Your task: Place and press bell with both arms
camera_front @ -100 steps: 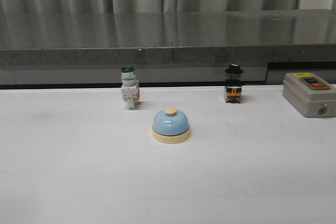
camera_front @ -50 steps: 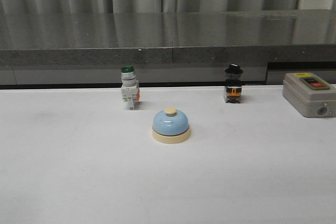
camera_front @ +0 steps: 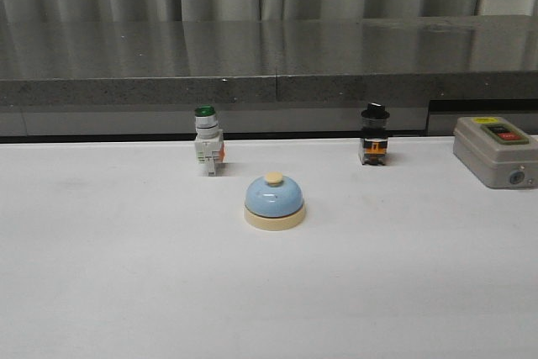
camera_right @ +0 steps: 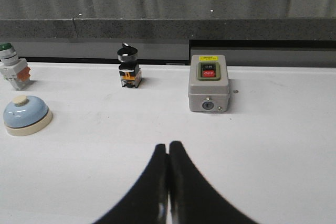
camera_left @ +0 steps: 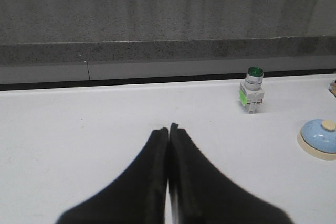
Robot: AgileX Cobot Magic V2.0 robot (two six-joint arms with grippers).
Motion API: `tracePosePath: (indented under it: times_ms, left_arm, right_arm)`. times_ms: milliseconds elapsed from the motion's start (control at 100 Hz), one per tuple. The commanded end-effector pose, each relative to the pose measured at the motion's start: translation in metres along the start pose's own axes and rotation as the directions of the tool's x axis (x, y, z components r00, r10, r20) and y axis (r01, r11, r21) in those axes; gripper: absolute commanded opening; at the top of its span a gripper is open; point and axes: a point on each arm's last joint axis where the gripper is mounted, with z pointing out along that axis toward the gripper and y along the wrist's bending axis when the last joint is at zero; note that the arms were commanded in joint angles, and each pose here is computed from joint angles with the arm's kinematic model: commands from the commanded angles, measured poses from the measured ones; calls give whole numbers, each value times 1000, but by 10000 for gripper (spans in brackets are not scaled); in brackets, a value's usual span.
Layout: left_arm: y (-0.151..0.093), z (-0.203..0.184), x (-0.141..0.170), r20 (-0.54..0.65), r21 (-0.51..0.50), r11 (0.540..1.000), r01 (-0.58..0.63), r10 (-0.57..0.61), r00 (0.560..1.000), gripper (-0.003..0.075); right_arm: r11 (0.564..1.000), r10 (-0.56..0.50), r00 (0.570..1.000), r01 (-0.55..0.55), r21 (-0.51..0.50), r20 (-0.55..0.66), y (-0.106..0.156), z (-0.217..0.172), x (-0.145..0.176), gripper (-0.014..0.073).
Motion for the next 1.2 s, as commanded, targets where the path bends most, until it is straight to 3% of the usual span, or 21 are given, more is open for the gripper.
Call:
tracePosePath:
  times_ms: [0,330,1190]
  left_arm:
    - [0,-9,-1,134,-3,1000,-13,14,991,-20]
    - [6,-20,51,224,-83,997,1,18,974,-20]
    - [7,-19,53,217,-98,995,-20,41,975,-19]
  right_arm:
    - [1000,-16,993,16,-2,115,1,-3,-13,-60]
    - [1000,-16,993,16,-2,115,1,-3,-13,-60]
    - [1000,-16,993,16,-2,113,1,-3,-13,-60]
